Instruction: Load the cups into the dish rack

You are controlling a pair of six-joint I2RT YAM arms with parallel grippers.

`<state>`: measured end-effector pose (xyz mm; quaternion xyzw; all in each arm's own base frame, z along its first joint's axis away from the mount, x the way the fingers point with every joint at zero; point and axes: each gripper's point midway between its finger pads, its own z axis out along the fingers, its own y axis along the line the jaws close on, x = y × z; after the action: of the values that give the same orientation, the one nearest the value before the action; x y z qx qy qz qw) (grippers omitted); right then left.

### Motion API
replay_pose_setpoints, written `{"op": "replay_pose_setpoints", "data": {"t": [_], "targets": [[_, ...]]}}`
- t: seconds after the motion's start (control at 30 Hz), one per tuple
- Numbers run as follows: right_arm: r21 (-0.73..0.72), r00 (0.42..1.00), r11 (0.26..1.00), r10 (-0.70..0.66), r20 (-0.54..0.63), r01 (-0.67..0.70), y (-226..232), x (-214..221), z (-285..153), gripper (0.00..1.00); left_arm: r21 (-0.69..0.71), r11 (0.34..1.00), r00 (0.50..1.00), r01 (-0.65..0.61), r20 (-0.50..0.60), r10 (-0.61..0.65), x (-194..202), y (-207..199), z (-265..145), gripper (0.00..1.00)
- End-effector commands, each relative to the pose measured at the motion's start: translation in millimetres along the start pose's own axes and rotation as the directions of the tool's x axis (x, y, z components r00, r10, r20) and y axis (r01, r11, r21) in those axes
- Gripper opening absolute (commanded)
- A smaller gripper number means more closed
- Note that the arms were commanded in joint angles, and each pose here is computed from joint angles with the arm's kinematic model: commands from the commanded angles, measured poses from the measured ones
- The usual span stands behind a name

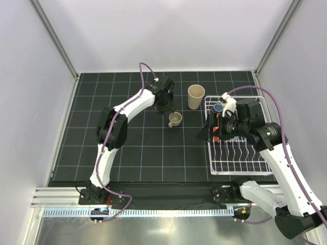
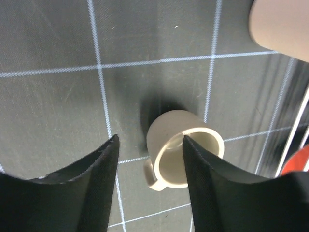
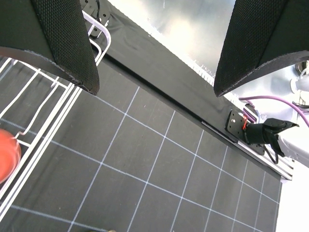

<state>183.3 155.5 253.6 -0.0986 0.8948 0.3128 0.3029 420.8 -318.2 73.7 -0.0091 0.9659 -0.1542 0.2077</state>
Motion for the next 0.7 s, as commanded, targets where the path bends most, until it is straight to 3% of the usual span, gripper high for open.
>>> {"op": "replay_pose_setpoints", "data": {"t": [0.0,0.07,0.53,0.67], "targets": [[-0.009,0.997,0.999,-0.047,0.054,0.048,8,-14,-11,1.0,-0.049,0.999,1.0,0.016,0.0,-0.016,3,4,3,0.51],[-0.011,0.998,0.999,-0.042,0.052,0.043,8,-13,-10,1.0,-0.053,0.999,1.0,0.013,-0.01,-0.014,8,4,4,0.47],[0.016,0.998,0.999,-0.031,0.05,0.031,2,-9,-10,1.0,-0.02,1.0,0.999,-0.014,-0.047,0.013,37,-16,11,0.42],[0.046,0.998,0.998,-0.05,0.049,0.048,-7,-4,-7,1.0,0.06,0.998,0.999,-0.022,-0.035,0.024,31,-33,4,0.2]]}}
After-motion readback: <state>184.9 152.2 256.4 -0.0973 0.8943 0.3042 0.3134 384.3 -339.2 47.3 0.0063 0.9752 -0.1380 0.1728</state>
